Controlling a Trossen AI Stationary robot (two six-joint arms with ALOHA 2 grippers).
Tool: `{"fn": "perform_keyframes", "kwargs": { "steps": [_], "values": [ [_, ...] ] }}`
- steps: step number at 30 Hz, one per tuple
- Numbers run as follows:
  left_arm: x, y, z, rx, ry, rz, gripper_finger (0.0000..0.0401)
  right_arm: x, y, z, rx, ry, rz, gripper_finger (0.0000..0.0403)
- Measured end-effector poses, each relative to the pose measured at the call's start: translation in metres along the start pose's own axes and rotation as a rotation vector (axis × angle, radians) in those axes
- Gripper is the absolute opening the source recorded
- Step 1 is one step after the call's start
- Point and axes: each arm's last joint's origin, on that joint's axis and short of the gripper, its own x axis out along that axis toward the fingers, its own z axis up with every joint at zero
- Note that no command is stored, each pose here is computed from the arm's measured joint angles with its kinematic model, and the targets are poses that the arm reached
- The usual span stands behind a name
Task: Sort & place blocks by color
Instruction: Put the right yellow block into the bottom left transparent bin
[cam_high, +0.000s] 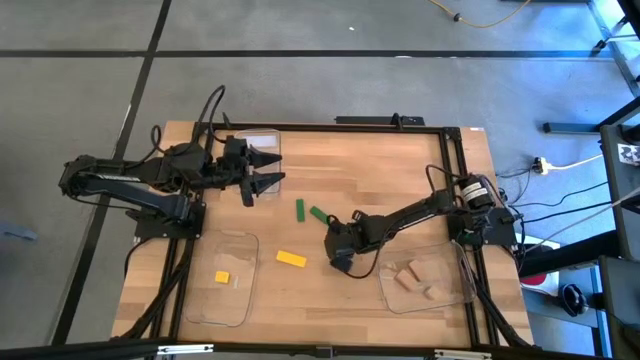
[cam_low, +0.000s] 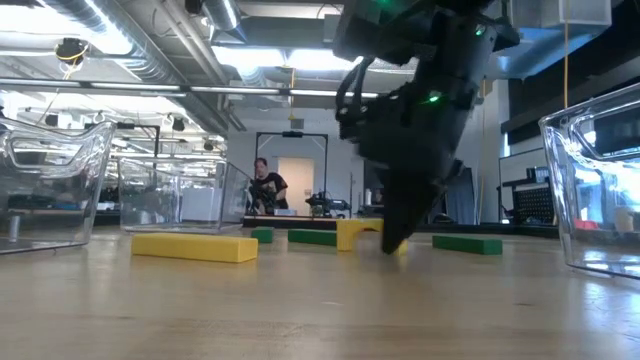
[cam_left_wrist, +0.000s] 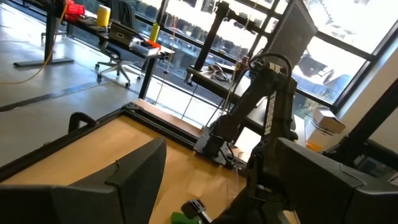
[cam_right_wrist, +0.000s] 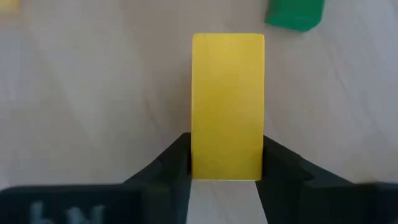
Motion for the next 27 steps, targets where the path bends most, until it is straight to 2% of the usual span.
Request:
{"fn": "perform_keyframes", "kwargs": {
  "steps": [3, 7, 10, 14, 18, 23, 27],
  "values": [
    [0.000, 0.000, 0.000, 0.004, 0.000, 0.000, 0.0292, -0.020, 0.000, -0.005, -0.096, -0.035, 0.026, 0.0133],
    [0.000, 0.000, 0.000, 0.006, 0.005, 0.002, 0.0292, -0.043, -0.018, -0.028, -0.068, -0.065, 0.055, 0.0133],
    [0.000, 0.001, -0.001, 0.010, 0.015, 0.006, 0.0292, -0.059, -0.038, -0.049, 0.054, -0.131, 0.108, 0.0133],
    [0.003, 0.000, -0.004, 0.081, 0.032, -0.004, 0.0292, -0.079, -0.060, -0.066, 0.234, -0.303, 0.259, 0.0133],
    [0.012, 0.001, -0.013, 0.153, 0.082, -0.003, 0.0292, -0.105, -0.071, -0.057, 0.341, -0.536, 0.436, 0.0133],
    [0.027, 0.001, -0.028, 0.198, 0.168, -0.021, 0.0292, -0.133, -0.077, -0.034, 0.308, -0.714, 0.476, 0.0133],
    [0.033, 0.000, -0.035, 0.157, 0.212, -0.067, 0.0292, -0.136, -0.079, -0.028, 0.260, -0.713, 0.470, 0.0133]
  ]
}}
